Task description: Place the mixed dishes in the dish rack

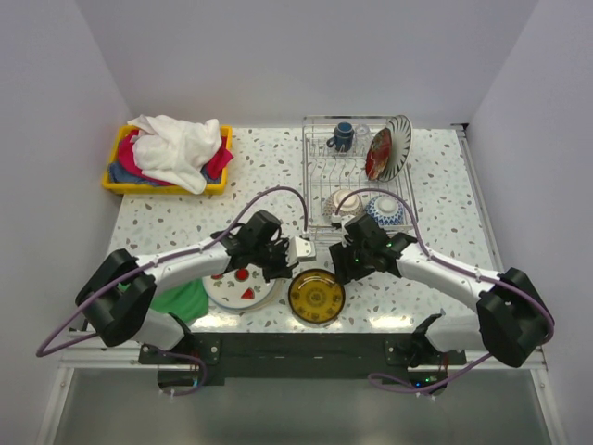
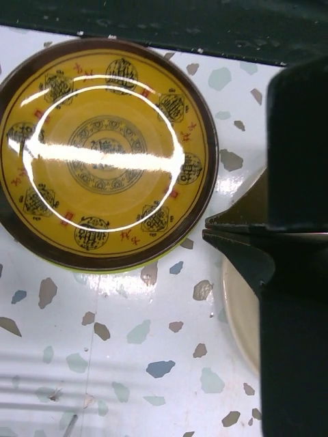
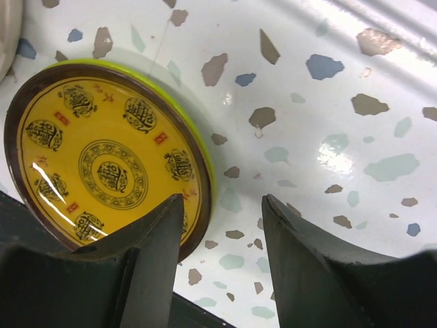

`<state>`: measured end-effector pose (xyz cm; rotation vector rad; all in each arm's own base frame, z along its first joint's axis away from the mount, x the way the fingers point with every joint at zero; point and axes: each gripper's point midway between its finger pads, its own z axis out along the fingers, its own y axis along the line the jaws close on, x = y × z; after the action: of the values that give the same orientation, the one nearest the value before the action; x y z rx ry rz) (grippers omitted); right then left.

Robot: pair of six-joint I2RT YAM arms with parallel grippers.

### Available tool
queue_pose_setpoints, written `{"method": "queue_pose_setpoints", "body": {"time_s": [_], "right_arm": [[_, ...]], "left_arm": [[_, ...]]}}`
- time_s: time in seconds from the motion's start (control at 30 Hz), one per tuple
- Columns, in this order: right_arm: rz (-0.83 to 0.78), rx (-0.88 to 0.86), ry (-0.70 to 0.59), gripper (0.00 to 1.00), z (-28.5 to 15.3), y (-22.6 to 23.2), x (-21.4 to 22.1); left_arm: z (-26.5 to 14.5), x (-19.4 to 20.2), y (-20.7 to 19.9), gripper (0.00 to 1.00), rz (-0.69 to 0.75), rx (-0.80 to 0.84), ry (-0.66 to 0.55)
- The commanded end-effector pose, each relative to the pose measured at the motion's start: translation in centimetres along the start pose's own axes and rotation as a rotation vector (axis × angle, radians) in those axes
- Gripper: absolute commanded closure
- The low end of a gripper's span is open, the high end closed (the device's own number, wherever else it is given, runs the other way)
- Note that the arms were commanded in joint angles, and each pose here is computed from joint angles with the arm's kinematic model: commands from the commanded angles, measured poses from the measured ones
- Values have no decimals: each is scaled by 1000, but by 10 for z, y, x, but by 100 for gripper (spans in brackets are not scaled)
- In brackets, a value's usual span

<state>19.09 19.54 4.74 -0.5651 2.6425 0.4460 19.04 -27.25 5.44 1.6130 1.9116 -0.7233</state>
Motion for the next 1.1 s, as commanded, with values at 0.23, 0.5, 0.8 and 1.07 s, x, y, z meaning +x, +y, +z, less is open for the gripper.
{"method": "queue_pose_setpoints", "body": {"time_s": [0.23, 0.5, 0.8, 1.07], "right_arm": [[102, 36, -18, 49, -3, -14, -4], [131, 36, -26, 52, -5, -21, -4], [165, -9, -33, 50, -6, -16, -6], [209, -94, 5, 47, -2, -1, 3]], "left_arm": [[-15, -1, -47, 100, 172, 194, -18], [2, -7, -67, 100, 212, 228, -17], [18, 16, -68, 100, 217, 220, 64], [37, 27, -62, 100, 214, 221, 121]]}}
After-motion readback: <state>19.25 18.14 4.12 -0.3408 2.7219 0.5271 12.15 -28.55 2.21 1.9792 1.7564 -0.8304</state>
